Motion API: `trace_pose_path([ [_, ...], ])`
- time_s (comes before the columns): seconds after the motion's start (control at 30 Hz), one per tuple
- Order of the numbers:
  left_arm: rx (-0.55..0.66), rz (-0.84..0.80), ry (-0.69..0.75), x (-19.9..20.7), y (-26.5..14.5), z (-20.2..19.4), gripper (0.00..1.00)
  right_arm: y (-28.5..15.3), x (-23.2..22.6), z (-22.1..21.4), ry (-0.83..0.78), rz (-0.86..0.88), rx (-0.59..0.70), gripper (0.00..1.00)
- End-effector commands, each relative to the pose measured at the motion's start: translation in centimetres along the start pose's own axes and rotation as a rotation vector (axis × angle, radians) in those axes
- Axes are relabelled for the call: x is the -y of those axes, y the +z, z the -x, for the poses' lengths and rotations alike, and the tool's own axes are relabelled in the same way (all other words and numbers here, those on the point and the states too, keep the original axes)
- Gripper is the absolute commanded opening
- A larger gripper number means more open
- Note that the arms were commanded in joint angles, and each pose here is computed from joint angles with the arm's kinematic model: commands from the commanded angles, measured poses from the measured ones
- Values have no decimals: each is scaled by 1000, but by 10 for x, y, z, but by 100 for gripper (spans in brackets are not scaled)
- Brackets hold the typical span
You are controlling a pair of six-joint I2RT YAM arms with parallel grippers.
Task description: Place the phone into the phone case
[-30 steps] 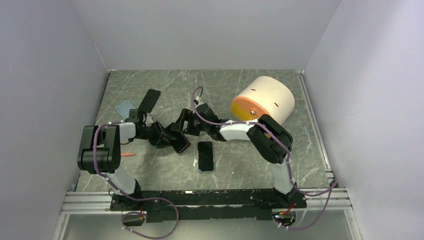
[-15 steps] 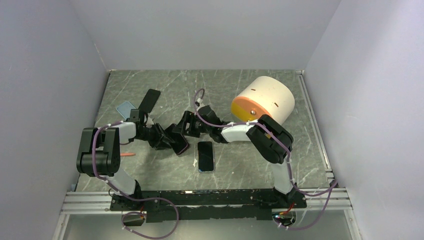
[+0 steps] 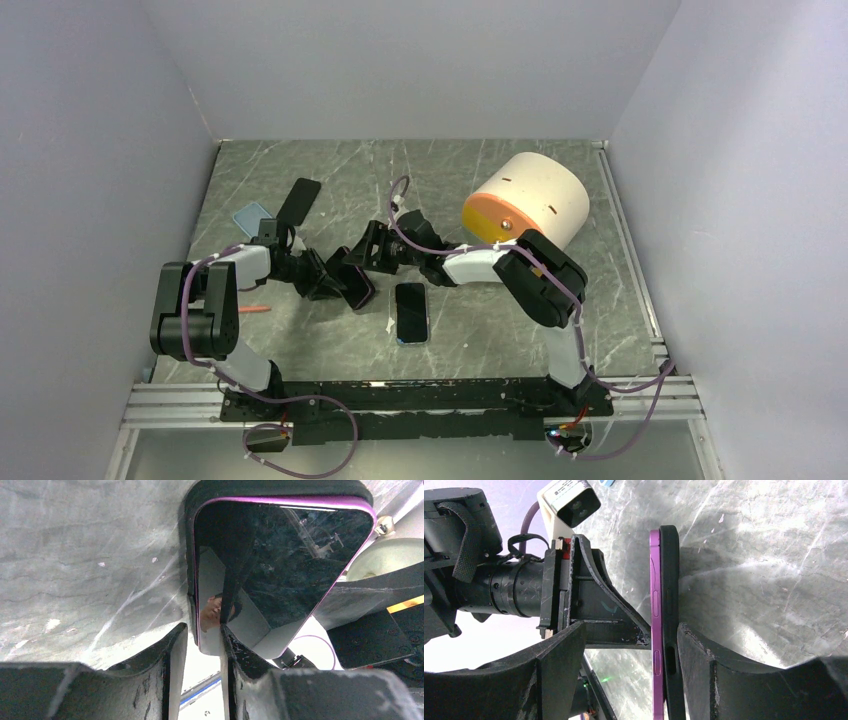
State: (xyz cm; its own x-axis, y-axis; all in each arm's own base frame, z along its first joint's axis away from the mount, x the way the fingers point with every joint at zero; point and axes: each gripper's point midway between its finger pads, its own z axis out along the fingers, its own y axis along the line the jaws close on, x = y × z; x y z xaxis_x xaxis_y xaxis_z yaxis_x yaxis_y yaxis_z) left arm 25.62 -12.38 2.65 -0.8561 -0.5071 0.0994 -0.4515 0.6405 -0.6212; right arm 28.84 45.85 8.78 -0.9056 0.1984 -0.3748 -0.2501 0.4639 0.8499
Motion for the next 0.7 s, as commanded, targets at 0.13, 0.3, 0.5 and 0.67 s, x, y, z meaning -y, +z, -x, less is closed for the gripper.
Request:
trace_pose_path([
  [0.13, 24, 31, 40, -5, 1, 0, 37, -8, -49, -27, -7, 161, -102, 66],
  [0.3, 28, 33, 49, -5, -1, 0, 38, -6, -50, -32, -1, 169, -126, 64],
  [0.5, 31, 36, 56, -5, -1, 1, 39, -6, -42, -37, 11, 147, -140, 65],
  [0.67, 32, 34, 58, -4, -1, 2, 39, -5, -38, -38, 11, 126, -143, 67],
])
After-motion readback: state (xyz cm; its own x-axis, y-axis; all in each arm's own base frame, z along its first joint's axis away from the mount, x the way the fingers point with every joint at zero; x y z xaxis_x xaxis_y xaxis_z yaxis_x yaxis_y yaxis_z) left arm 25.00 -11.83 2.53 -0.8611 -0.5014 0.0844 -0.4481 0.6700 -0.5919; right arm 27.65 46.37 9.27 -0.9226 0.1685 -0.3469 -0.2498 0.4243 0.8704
